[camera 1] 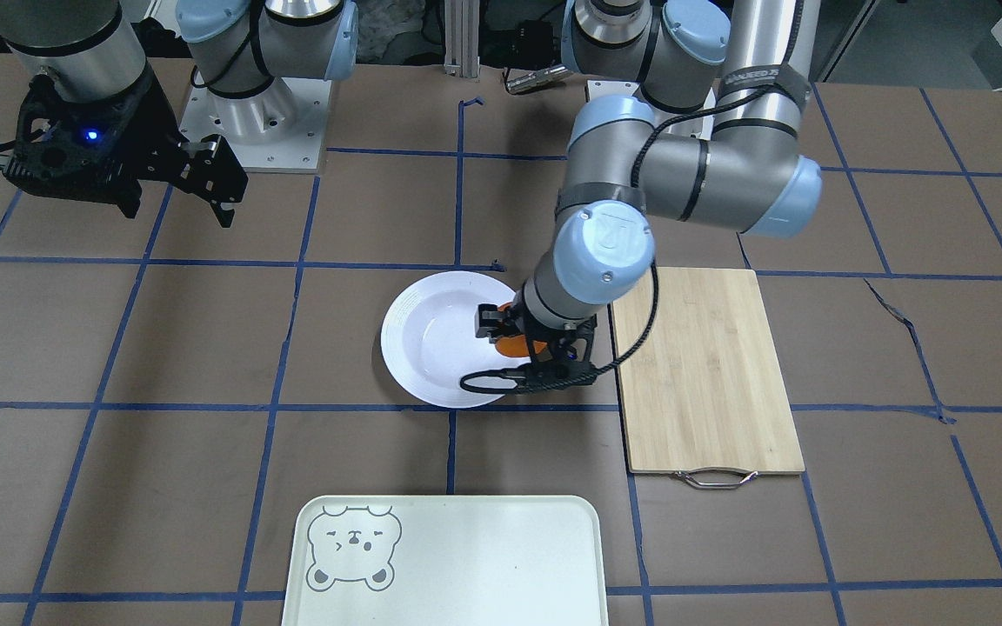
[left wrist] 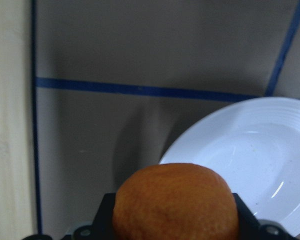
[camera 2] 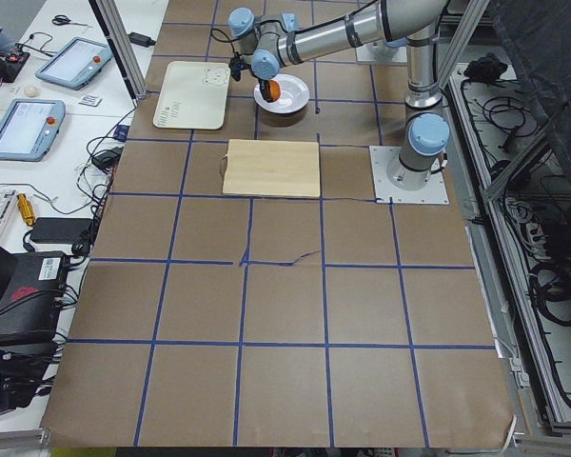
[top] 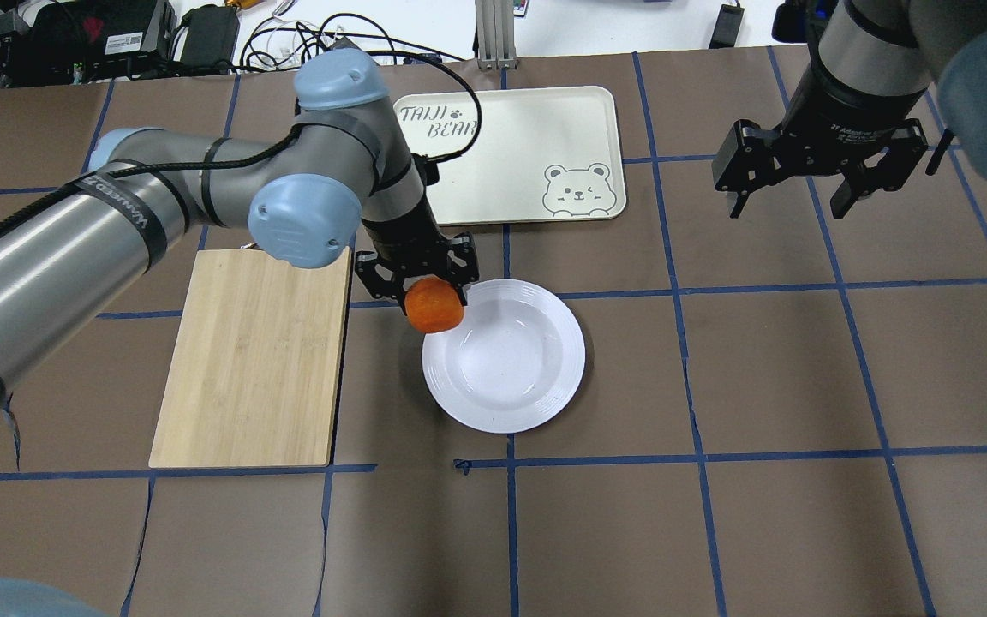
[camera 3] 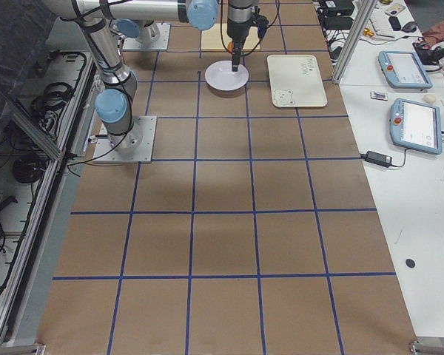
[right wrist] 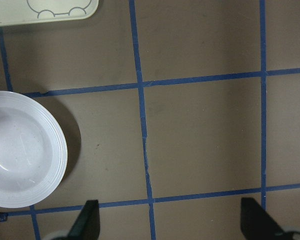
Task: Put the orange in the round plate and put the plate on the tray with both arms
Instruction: 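Carry the orange with the left gripper and release it onto the white plate, then raise the left gripper away while the right gripper moves toward the plate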
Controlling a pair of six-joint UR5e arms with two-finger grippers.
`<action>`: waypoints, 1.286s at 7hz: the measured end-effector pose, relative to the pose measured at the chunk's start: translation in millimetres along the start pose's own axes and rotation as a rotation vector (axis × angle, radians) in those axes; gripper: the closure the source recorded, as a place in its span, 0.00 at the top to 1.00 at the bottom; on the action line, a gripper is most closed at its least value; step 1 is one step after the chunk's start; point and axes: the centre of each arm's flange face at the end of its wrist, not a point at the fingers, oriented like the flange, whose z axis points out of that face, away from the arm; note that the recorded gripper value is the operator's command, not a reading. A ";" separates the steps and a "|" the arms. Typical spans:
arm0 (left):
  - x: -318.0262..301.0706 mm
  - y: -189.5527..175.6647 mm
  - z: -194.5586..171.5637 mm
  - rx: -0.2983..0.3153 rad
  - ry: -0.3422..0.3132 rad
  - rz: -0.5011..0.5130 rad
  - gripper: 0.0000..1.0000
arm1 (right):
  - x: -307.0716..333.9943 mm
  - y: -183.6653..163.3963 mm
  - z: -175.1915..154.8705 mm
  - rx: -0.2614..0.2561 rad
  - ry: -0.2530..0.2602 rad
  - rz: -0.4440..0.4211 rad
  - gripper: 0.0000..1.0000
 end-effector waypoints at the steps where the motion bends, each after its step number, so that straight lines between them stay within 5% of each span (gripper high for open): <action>1: 22.8 13.4 20.1 0.009 -0.008 0.043 0.24 | 0.0 -0.3 -0.3 0.003 0.000 0.000 1.00; 2: 32.4 25.0 44.4 0.020 -0.012 0.074 0.26 | 0.2 -0.6 -0.5 0.005 0.000 0.001 1.00; 3: 33.6 30.2 64.1 0.044 -0.007 0.090 0.43 | 0.5 -0.8 -0.6 0.006 0.000 0.001 1.00; 4: 33.4 30.4 76.3 0.063 -0.002 0.096 0.99 | 0.3 -0.7 -0.6 0.006 -0.001 0.001 1.00; 7: 36.6 25.1 71.2 0.098 0.009 0.071 1.00 | 0.9 -1.6 1.6 -0.003 -0.005 0.000 1.00; 9: 28.3 2.2 0.4 0.162 0.006 0.026 1.00 | 2.0 -7.7 8.3 -0.013 -0.013 -0.002 1.00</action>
